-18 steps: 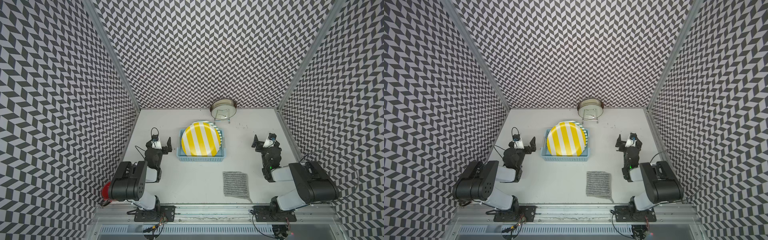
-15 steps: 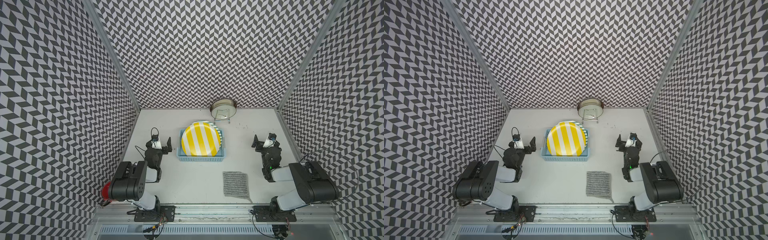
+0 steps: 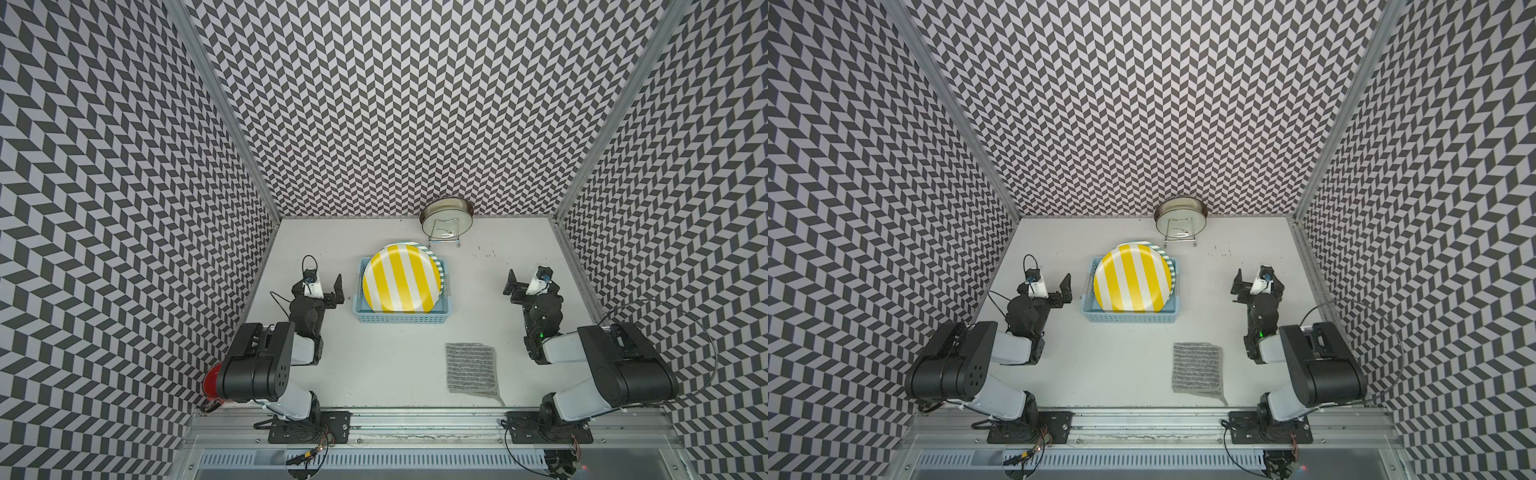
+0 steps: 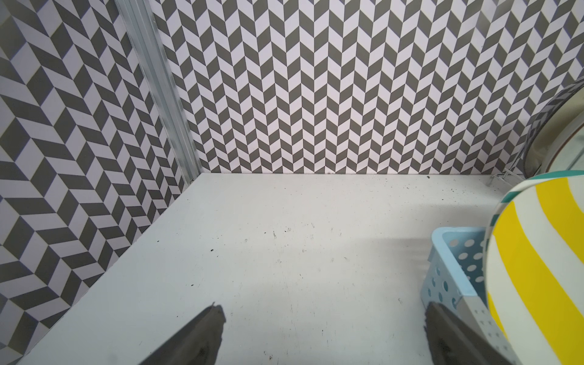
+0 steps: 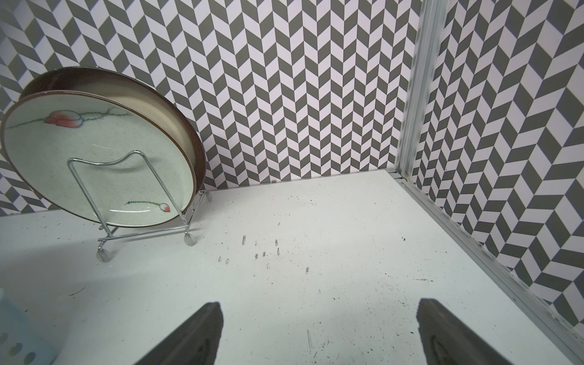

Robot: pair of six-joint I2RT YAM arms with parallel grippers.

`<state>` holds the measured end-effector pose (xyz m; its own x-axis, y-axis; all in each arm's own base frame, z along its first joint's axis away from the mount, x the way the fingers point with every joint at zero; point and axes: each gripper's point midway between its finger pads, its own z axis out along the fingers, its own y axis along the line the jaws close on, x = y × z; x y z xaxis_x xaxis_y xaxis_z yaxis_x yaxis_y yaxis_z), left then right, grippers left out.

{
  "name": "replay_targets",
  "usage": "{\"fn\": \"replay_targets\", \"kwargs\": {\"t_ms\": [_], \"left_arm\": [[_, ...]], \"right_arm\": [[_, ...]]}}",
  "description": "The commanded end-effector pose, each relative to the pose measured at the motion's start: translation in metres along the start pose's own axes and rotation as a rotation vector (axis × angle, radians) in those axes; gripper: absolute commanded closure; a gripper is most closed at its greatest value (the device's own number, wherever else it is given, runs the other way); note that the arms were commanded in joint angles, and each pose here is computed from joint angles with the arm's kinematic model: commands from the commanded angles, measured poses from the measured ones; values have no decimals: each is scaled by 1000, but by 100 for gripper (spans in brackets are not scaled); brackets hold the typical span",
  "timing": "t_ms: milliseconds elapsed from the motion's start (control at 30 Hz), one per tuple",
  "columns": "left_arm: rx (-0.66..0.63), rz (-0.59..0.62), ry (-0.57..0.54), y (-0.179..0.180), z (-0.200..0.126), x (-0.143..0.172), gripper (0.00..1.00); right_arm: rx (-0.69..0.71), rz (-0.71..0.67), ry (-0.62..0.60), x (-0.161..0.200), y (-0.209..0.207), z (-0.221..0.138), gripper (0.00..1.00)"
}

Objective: Wipe the wet plate dry
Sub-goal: Pick up the plate from the bin.

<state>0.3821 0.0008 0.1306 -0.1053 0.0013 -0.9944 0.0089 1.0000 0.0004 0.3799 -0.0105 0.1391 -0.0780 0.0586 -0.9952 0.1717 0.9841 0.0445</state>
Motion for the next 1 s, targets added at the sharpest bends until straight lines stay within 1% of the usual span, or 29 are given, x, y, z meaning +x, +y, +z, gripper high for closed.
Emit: {"fn": "replay_targets", "kwargs": {"t_ms": [0, 400, 533, 600, 633, 667, 700, 733, 767, 800, 833, 867, 933, 967], "left_arm": [[-4, 3, -41, 0, 4, -15, 0], [-4, 3, -37, 0, 4, -13, 0], [-8, 10, -57, 0, 2, -19, 0], [-3, 15, -58, -1, 6, -34, 0], [13, 24, -24, -4, 12, -38, 0], [31, 37, 48, -6, 21, -41, 0], [41, 54, 75, -8, 26, -50, 0], [49, 69, 133, -9, 30, -52, 0], [49, 78, 173, -8, 33, -56, 0], [43, 77, 194, -7, 37, -66, 0], [51, 77, 253, -8, 37, -64, 0], [88, 88, 297, -13, 37, -66, 0], [191, 122, 361, -29, 33, -71, 0], [222, 125, 384, -34, 28, -73, 0]], "right_arm": [[-3, 8, -44, -12, 0, 2, 0], [-4, 9, -42, -12, 0, 2, 0], [-4, 11, -48, -13, 0, 1, 0], [36, 11, -99, -31, -3, -5, 0], [66, 10, -125, -45, -1, -8, 0], [147, 40, -118, -64, -4, -8, 0], [192, 77, -43, -64, -5, -6, 0], [226, 151, 9, -67, -8, -5, 0], [284, 297, 38, -70, -15, -7, 0], [338, 427, 89, -62, -20, -10, 0], [380, 588, 144, -46, -23, -14, 0], [377, 678, 176, -34, -23, -15, 0], [186, 721, 232, -34, 0, -6, 0], [93, 721, 254, -42, 12, -3, 0]]}}
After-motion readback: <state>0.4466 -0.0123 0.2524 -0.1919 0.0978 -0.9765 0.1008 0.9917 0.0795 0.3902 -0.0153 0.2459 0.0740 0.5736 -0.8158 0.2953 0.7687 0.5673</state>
